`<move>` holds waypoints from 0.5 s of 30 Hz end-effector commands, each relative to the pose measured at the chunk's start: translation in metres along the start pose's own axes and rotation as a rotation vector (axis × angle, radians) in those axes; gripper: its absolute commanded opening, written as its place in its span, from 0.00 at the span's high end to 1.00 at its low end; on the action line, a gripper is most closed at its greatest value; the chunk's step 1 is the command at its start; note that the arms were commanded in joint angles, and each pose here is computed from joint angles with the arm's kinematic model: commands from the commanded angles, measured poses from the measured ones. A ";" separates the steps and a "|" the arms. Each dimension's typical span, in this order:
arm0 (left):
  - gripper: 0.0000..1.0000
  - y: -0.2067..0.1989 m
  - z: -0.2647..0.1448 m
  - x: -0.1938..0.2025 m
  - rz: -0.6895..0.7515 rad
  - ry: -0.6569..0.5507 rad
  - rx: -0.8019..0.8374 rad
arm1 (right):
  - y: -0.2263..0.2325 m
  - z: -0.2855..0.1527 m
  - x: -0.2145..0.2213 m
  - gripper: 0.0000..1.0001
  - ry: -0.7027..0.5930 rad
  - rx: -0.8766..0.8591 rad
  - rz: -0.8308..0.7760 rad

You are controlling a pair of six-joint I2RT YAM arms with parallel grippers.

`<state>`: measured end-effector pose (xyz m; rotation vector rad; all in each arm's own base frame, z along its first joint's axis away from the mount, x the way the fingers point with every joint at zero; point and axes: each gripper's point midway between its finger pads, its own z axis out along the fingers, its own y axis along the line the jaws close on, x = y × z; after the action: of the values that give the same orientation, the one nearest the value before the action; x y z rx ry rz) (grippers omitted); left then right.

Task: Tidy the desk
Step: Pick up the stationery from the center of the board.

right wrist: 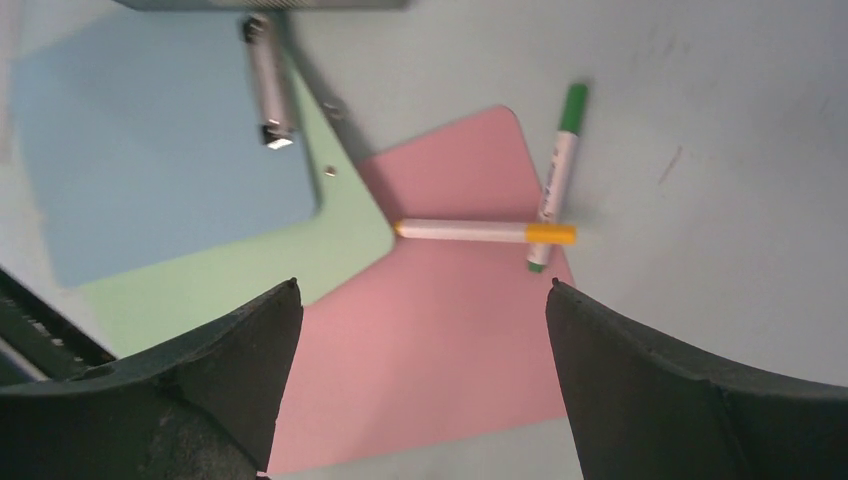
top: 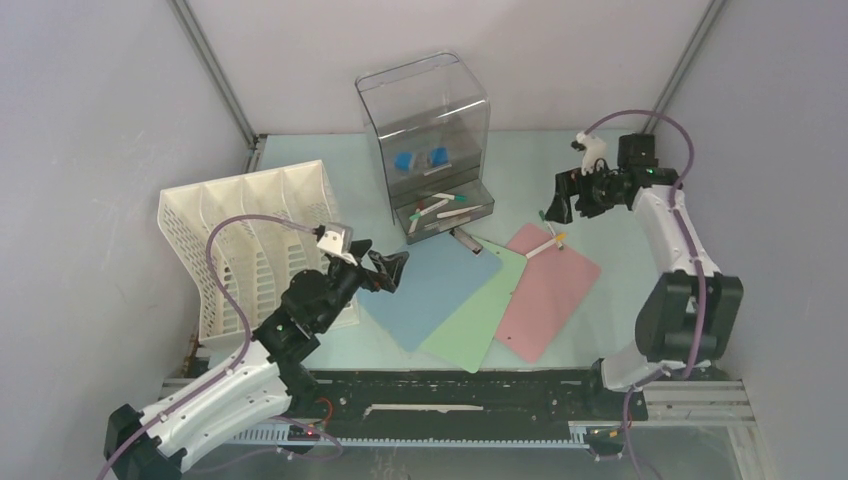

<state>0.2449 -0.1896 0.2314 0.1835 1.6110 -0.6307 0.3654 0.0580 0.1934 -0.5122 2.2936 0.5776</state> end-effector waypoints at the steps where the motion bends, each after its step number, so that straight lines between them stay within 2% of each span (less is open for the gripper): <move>1: 0.00 -0.001 -0.004 -0.011 -0.048 -0.053 0.006 | -0.039 0.029 0.006 0.05 0.114 0.133 -0.043; 8: 0.00 0.003 -0.007 -0.005 -0.057 -0.048 -0.007 | -0.062 0.077 0.011 0.25 0.259 0.126 -0.009; 15: 0.00 0.008 -0.011 0.000 -0.064 -0.050 -0.020 | -0.077 0.117 0.027 0.33 0.379 0.181 -0.034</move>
<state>0.2378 -0.1840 0.2283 0.1456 1.5974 -0.6657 0.4446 0.0520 0.0885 -0.5735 2.6074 0.3665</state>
